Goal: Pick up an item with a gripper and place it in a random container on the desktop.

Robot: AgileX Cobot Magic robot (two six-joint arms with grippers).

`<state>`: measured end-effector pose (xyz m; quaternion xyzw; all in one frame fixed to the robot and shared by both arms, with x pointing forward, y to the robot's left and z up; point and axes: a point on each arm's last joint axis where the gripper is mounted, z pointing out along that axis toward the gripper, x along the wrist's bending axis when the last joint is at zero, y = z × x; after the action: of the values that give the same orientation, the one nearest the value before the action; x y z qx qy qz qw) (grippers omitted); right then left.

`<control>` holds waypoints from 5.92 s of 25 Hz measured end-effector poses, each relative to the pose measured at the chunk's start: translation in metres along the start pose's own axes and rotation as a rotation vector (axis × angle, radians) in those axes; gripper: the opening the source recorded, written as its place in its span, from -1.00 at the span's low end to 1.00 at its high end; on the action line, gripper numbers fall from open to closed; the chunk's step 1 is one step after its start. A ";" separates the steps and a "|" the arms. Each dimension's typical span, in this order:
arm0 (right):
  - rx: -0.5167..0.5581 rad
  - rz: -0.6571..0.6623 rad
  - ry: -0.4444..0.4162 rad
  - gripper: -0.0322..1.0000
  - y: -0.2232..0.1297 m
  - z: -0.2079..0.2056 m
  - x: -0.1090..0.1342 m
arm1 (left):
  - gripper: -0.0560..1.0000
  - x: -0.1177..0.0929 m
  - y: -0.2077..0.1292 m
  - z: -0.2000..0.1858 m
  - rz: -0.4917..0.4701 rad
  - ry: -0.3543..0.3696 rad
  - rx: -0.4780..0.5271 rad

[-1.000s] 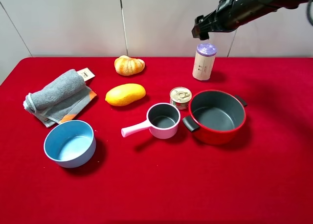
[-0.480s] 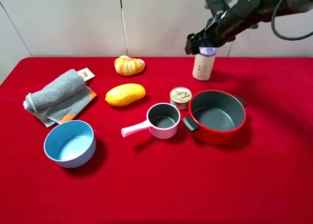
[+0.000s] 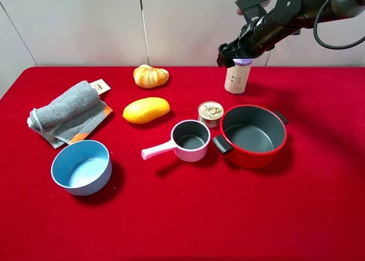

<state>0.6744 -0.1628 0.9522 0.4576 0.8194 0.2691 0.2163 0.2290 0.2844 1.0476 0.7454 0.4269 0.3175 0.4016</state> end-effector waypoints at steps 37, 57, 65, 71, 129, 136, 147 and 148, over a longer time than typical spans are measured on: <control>-0.022 0.022 -0.041 0.41 -0.016 0.030 -0.014 | 0.99 0.000 0.000 0.000 0.000 0.000 0.000; -0.022 0.027 -0.040 -0.05 -0.016 0.030 -0.014 | 0.99 0.000 0.000 0.000 0.000 0.000 0.000; -0.021 0.028 -0.040 -0.05 -0.016 0.030 -0.014 | 0.99 0.000 0.000 0.000 0.000 0.000 0.000; -0.021 0.028 -0.040 -0.05 -0.016 0.030 -0.014 | 0.99 0.000 0.000 0.000 0.000 0.000 0.000; -0.101 -0.493 0.429 -0.05 0.026 -0.137 0.258 | 0.99 0.000 0.000 0.000 0.000 0.000 0.000; -0.105 -0.553 0.473 -0.05 0.016 -0.146 0.287 | 0.99 0.000 0.000 0.000 0.000 0.000 0.000; -0.111 -0.603 0.506 -0.05 0.000 -0.130 0.321 | 0.99 0.000 0.000 0.000 0.000 0.000 0.000; -0.113 -0.604 0.508 -0.05 -0.001 -0.129 0.323 | 0.99 0.000 0.000 0.000 0.000 0.000 0.000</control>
<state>0.4392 0.0850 1.0149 0.1024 0.9283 0.3429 0.1010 0.2290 0.2844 1.0476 0.7454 0.4269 0.3175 0.4016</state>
